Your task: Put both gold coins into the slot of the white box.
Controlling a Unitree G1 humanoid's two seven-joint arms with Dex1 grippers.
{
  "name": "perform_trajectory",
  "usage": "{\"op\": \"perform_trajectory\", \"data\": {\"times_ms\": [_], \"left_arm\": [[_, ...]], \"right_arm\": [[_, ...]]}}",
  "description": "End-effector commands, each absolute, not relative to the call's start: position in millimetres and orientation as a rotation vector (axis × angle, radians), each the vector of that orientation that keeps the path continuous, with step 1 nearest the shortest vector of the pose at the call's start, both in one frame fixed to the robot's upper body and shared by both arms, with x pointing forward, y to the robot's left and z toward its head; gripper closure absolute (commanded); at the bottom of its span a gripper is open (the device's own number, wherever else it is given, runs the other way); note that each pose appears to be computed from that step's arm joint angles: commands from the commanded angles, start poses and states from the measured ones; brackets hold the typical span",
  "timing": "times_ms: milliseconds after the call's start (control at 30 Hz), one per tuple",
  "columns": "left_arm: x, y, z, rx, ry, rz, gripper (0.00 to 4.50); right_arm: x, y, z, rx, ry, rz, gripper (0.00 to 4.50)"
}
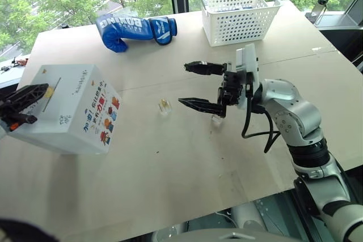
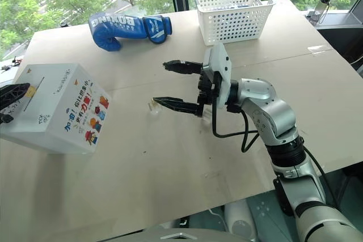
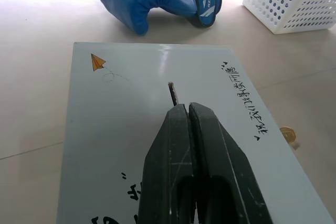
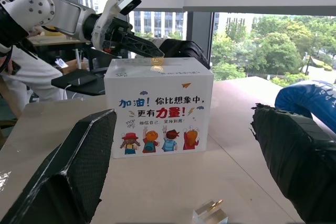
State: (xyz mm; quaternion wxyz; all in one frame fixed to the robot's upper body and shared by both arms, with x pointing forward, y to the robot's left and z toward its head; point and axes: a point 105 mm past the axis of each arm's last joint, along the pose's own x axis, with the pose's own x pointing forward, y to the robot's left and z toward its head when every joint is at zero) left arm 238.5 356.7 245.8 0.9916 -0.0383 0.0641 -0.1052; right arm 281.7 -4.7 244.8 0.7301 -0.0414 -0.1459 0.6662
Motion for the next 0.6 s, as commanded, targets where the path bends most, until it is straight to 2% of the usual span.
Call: {"op": "perform_trajectory", "data": {"times_ms": [33,267,600], "left_arm": [[240,366,230,-0.091,0.185,-0.181,4.5],[241,382,225,-0.115,0.197,-0.122,4.5],[244,379,220,-0.131,0.216,-0.109,4.5]], "right_arm": [[274,-3,256,-0.101,-0.386,1.474,0.04],[272,-1,257,-0.095,-0.39,1.476,0.04],[271,0,257,-0.091,-0.39,1.474,0.04]]}}
